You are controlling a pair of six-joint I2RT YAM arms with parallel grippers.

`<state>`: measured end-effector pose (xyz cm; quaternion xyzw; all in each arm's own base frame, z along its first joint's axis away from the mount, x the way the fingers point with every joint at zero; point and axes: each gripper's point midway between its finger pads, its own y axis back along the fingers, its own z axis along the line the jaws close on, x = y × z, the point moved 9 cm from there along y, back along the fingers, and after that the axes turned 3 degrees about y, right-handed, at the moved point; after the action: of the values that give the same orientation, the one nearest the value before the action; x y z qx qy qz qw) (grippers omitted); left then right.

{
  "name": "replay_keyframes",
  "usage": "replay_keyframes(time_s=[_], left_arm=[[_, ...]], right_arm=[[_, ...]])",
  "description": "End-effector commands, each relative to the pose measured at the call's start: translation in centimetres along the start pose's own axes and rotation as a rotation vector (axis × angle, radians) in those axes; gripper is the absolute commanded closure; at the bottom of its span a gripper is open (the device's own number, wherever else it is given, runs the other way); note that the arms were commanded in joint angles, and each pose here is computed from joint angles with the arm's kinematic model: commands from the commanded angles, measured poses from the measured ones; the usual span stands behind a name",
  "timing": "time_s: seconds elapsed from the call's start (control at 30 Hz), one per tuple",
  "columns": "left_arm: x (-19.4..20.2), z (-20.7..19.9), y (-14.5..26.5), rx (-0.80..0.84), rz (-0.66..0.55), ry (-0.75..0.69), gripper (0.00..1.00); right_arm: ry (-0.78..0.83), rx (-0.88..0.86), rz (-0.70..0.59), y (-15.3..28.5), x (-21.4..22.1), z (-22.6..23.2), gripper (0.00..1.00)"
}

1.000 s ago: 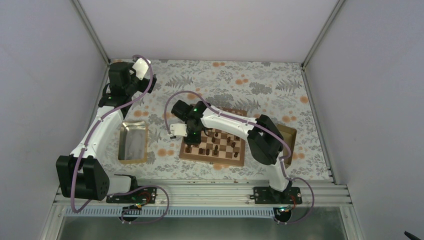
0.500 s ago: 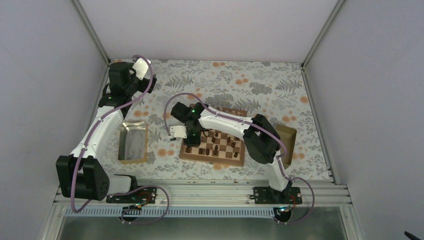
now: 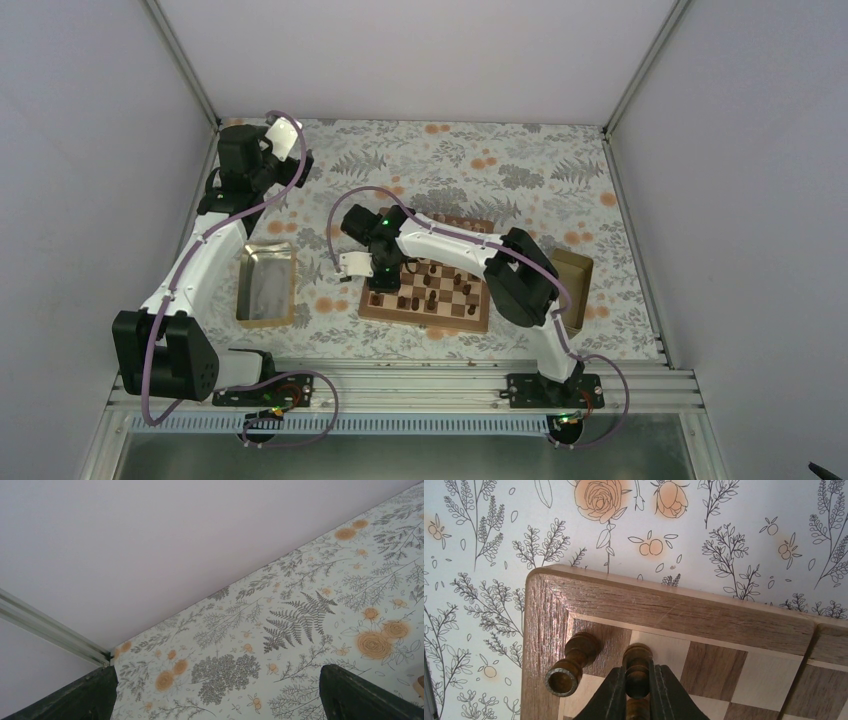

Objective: Set up the chess pieces on the board
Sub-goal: Adjust the chess piece on the chessboard.

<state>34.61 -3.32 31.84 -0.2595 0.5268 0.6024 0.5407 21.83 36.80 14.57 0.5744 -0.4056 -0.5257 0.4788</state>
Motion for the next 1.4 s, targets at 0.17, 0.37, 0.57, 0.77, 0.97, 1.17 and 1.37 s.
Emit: replay_keyframes(time_s=[0.17, 0.37, 0.57, 0.77, 0.97, 1.17, 1.37], left_arm=[[-0.5, 0.2, 0.5, 0.005, -0.038, -0.010, 0.00], [-0.5, 0.2, 0.5, 0.001, -0.037, -0.010, 0.00], [-0.4, 0.2, 0.4, 0.004, -0.035, -0.010, 0.00], [-0.4, 0.2, 0.4, 0.003, -0.035, -0.010, 0.00], [-0.4, 0.2, 0.4, 0.002, -0.034, -0.010, 0.00], [-0.5, 0.3, 0.5, 0.001, -0.036, -0.010, 0.00], [-0.4, 0.2, 0.4, 0.003, -0.033, -0.010, 0.00]], right_arm=[[0.003, 0.032, -0.021, 1.0, -0.4, -0.2, 0.89], [0.000, 0.043, -0.028, 1.2, -0.4, -0.4, 0.91], [-0.009, 0.052, -0.022, 1.1, -0.1, -0.8, 0.91], [-0.014, 0.057, -0.022, 1.3, 0.0, -1.0, 0.94], [-0.019, 0.071, -0.045, 2.6, -0.2, -1.0, 0.94], [-0.019, 0.068, -0.044, 2.6, -0.2, -0.9, 0.94], [-0.017, 0.064, -0.039, 2.3, -0.1, -1.0, 0.94]])
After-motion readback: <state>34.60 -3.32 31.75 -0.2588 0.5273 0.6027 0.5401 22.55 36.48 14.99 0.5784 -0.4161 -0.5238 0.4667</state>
